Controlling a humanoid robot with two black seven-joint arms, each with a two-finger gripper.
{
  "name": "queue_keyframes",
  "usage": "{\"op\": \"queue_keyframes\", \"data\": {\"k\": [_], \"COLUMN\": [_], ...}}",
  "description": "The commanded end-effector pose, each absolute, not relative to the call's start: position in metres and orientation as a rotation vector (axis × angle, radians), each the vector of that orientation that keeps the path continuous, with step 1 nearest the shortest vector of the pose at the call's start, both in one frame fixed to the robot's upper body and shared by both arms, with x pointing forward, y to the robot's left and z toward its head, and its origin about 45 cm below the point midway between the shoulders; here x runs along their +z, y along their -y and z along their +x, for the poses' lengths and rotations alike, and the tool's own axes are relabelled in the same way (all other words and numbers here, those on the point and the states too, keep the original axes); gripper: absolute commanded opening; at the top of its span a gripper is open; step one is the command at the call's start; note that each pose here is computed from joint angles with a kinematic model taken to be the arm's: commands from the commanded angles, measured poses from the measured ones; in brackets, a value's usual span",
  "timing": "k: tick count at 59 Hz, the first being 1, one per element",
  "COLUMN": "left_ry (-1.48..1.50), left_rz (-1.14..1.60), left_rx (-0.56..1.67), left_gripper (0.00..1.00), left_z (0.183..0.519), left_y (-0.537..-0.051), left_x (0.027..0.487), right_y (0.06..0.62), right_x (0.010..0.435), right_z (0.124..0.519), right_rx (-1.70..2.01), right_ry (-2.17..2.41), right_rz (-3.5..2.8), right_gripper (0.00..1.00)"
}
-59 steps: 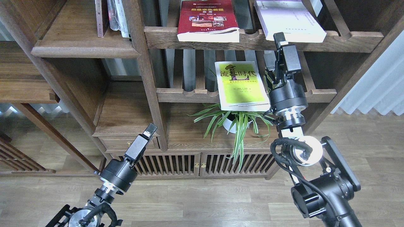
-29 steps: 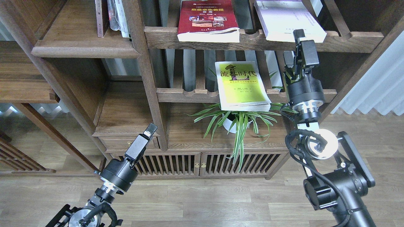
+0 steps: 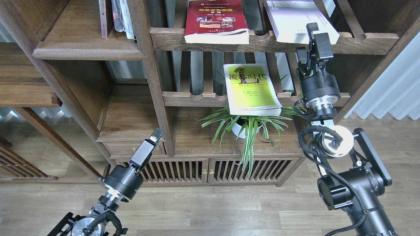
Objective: Organize books on shelf
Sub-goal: 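Reach the right gripper up to the white book on the top shelf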
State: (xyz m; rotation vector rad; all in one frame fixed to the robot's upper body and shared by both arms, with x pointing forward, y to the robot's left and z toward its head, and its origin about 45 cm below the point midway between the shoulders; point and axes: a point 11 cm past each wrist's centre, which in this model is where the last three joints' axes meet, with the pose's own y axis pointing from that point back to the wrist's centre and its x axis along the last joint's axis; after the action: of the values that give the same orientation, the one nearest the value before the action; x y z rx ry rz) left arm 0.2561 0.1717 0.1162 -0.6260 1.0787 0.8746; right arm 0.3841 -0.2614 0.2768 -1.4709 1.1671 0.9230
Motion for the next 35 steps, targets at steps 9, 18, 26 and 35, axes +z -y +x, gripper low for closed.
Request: {"op": "queue_keyframes", "data": {"k": [9,18,26,35], "left_ry": [-1.078,-1.08,-1.079,-1.081], "left_rz": [-0.625,-0.626,-0.625,-0.624], "left_rx": [0.875,0.876,0.876,0.877], "left_gripper": [1.0,1.0,1.0,1.0], "left_z": [0.2561,0.2557,0.2556,0.2551], "left_y": [-0.1717,-0.1719,-0.1718,-0.1719], "left_x": [0.1162,0.1158,0.1157,0.1153], "right_y": [0.2641,0.2643,0.2644,0.2645], "right_x": [0.284,0.2841,0.2819,0.2816], "right_z": [0.3903,0.3927,0.3934,0.3957], "right_rx": [0.901,0.902,0.907,0.91], "right_ry": [-1.17,-1.173,-1.184,-1.195], "right_rz": [-1.489,-1.489,-1.491,-1.496], "right_gripper": [0.86,0.86,0.86,0.86]}}
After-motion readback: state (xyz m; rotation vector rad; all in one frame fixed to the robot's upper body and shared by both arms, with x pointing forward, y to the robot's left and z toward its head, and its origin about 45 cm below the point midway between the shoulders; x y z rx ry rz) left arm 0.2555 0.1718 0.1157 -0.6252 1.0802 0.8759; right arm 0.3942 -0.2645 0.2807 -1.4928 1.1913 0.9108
